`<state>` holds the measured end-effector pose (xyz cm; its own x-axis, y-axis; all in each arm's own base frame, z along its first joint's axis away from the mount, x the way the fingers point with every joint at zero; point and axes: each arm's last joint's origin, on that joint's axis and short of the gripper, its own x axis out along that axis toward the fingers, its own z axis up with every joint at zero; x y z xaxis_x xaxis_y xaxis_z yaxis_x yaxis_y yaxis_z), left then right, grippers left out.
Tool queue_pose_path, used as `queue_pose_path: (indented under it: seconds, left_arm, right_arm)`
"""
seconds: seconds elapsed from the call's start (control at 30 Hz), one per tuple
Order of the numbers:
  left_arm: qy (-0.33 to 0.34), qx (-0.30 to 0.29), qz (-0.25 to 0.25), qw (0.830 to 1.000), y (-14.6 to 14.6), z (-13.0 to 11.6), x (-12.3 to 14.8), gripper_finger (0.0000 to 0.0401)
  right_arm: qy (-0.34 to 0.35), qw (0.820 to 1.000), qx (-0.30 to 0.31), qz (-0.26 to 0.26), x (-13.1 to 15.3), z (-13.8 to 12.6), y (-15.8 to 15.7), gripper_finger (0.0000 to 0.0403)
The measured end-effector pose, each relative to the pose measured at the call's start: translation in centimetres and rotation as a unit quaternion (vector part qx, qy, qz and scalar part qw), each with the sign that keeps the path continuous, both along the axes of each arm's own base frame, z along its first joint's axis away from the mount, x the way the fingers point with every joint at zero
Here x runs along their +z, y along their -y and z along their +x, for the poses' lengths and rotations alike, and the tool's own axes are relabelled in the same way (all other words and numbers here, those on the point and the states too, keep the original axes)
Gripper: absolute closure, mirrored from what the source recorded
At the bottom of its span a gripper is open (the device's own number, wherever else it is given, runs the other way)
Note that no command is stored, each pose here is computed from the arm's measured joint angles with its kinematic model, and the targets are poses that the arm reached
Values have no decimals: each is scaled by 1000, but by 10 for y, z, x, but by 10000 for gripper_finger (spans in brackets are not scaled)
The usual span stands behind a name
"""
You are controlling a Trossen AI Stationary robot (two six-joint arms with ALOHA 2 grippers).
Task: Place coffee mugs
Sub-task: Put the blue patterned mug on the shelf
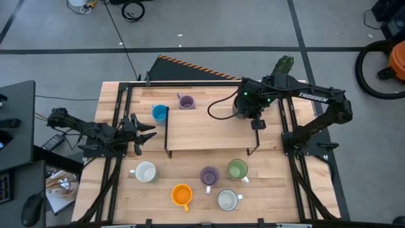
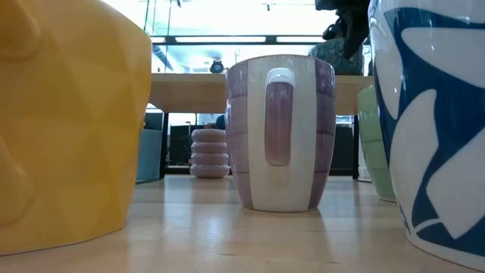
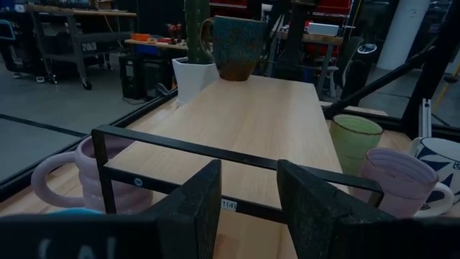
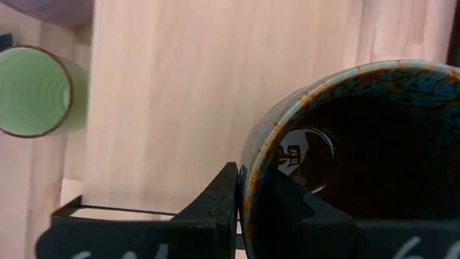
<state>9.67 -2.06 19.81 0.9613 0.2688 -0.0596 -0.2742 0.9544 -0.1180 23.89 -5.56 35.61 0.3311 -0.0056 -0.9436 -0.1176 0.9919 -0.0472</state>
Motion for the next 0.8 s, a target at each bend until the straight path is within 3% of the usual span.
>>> queue_pose_path:
  seconds: [0.8]
  left_arm:
    - [0,0,0,1000,0,0,0,260]
  right_arm:
    - [-3,1000,10,26,0,-3,4,349]
